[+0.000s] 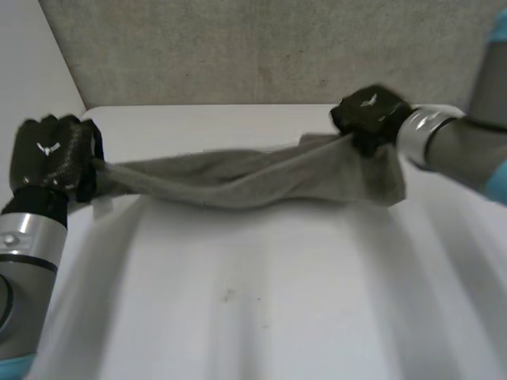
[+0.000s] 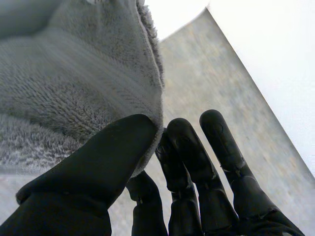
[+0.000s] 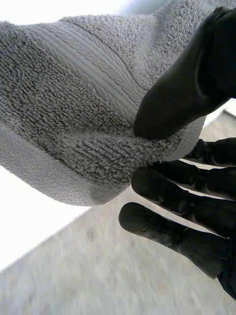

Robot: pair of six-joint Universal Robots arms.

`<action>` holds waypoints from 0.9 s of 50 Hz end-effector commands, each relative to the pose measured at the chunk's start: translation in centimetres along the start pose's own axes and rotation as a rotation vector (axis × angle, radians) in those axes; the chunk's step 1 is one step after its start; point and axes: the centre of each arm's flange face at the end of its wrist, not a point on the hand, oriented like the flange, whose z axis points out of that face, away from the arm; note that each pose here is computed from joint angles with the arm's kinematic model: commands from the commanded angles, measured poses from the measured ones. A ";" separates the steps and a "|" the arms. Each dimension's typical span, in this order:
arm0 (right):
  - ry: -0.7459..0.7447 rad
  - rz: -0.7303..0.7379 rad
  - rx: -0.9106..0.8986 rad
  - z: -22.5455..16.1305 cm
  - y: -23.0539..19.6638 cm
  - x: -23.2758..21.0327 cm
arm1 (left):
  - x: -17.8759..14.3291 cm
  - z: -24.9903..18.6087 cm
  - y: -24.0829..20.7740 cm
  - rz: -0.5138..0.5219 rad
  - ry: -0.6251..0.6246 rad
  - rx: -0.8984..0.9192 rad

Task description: Fold the towel.

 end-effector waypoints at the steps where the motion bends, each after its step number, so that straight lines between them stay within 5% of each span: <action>1: 0.140 -0.050 0.077 -7.4 -5.1 3.0 | -1.4 0.2 -5.7 0.008 -0.040 0.156; 11: 0.331 -0.136 0.207 -17.3 -12.4 5.3 | -3.5 -0.4 -15.0 0.000 -0.058 0.246; 18: 0.264 -0.086 0.034 -18.8 -10.8 5.4 | -3.5 -0.2 -16.4 0.001 -0.035 0.197; 34: -0.238 0.039 -0.388 -8.3 4.5 -0.7 | 2.6 2.9 1.6 -0.004 0.169 -0.411; 45: -0.208 0.082 -0.385 -2.2 10.6 -3.7 | 4.3 4.8 7.6 -0.012 0.187 -0.504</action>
